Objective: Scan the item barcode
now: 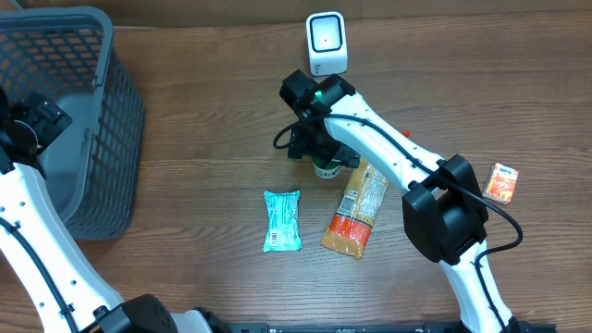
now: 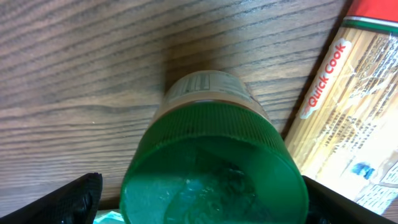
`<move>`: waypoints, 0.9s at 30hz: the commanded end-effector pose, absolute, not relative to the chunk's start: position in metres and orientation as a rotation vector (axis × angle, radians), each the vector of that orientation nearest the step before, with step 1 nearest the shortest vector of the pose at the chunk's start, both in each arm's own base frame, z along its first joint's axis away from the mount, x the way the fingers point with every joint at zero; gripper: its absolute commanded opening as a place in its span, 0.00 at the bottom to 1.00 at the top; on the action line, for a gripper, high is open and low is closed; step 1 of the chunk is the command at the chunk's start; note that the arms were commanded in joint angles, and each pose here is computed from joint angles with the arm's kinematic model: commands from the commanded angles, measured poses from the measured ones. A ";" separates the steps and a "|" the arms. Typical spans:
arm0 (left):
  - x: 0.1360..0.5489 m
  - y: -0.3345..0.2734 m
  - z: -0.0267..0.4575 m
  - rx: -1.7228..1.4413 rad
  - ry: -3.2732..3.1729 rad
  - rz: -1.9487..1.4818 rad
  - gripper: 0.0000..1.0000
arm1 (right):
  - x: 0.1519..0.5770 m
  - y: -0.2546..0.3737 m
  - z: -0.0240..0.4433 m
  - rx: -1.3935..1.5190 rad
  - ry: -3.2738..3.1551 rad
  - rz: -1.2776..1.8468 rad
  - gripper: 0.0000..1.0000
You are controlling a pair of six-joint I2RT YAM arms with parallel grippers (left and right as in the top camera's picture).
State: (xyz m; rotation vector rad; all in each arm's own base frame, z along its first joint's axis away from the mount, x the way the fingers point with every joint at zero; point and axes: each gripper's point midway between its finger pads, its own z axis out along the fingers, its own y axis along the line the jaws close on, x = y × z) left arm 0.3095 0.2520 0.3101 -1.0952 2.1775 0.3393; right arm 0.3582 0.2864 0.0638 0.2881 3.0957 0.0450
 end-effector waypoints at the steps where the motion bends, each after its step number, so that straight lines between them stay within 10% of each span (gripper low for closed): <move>1: 0.313 0.252 0.318 -1.096 2.154 0.338 1.00 | 0.363 0.293 0.069 0.363 3.073 0.087 1.00; 8: 0.313 0.252 0.318 -1.097 2.155 0.339 1.00 | 0.369 0.286 0.069 0.361 3.035 0.027 0.76; 27: 0.313 0.252 0.318 -1.097 2.154 0.339 1.00 | 0.372 0.279 0.069 -0.220 3.027 -0.066 0.68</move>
